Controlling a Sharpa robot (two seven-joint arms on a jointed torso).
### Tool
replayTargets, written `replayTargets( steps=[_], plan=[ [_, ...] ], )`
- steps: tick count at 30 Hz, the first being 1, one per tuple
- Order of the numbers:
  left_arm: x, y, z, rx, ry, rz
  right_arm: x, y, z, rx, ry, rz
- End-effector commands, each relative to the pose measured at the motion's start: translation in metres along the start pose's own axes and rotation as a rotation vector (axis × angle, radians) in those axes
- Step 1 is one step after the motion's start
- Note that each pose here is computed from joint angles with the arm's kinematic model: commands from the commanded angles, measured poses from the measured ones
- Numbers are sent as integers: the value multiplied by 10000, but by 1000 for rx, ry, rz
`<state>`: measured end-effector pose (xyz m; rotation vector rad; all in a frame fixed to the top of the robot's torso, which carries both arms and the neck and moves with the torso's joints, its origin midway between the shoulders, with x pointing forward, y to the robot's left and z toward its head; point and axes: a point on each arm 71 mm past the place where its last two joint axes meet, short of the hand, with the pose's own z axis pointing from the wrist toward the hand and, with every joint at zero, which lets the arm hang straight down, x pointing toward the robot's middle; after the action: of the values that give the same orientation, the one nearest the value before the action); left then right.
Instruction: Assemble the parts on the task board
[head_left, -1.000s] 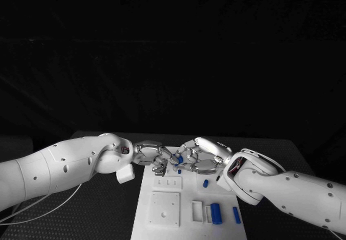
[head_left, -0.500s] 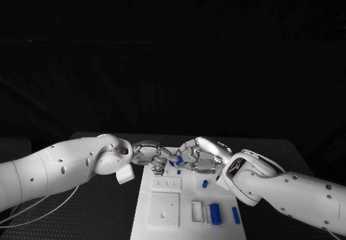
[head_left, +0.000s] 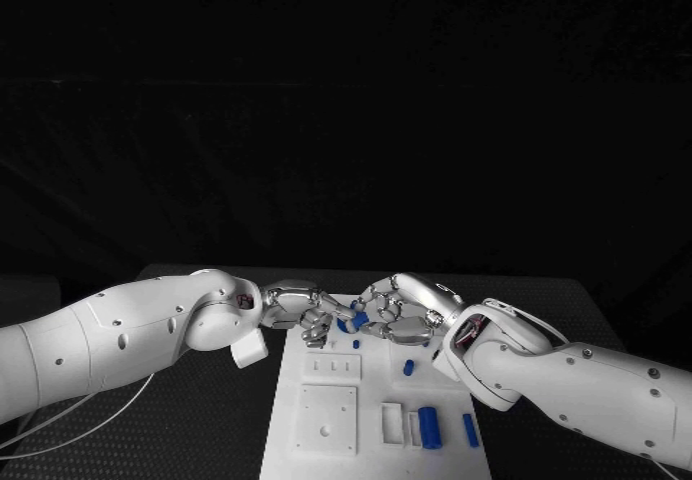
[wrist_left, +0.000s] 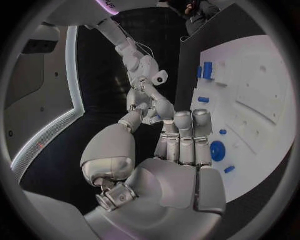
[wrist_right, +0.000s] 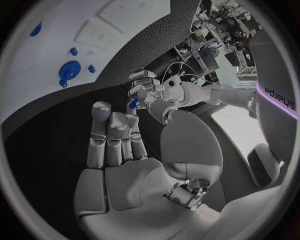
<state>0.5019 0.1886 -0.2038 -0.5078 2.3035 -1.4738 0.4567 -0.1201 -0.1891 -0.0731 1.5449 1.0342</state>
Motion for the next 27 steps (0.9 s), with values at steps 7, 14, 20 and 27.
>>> replayTargets(
  steps=[7, 14, 20, 27],
  plan=[
    [-41, -36, 3, 20, -107, -15, -7, -51, 0, 108, -44, 112],
    [-47, -37, 10, 16, -129, -11, 6, -50, -1, 130, -42, 174],
    [-50, -43, 24, 22, -138, -24, 20, -51, 5, 134, -36, 176],
    [-20, -56, 43, 24, -126, -27, 12, -73, 15, 137, -55, 172]
  ],
)
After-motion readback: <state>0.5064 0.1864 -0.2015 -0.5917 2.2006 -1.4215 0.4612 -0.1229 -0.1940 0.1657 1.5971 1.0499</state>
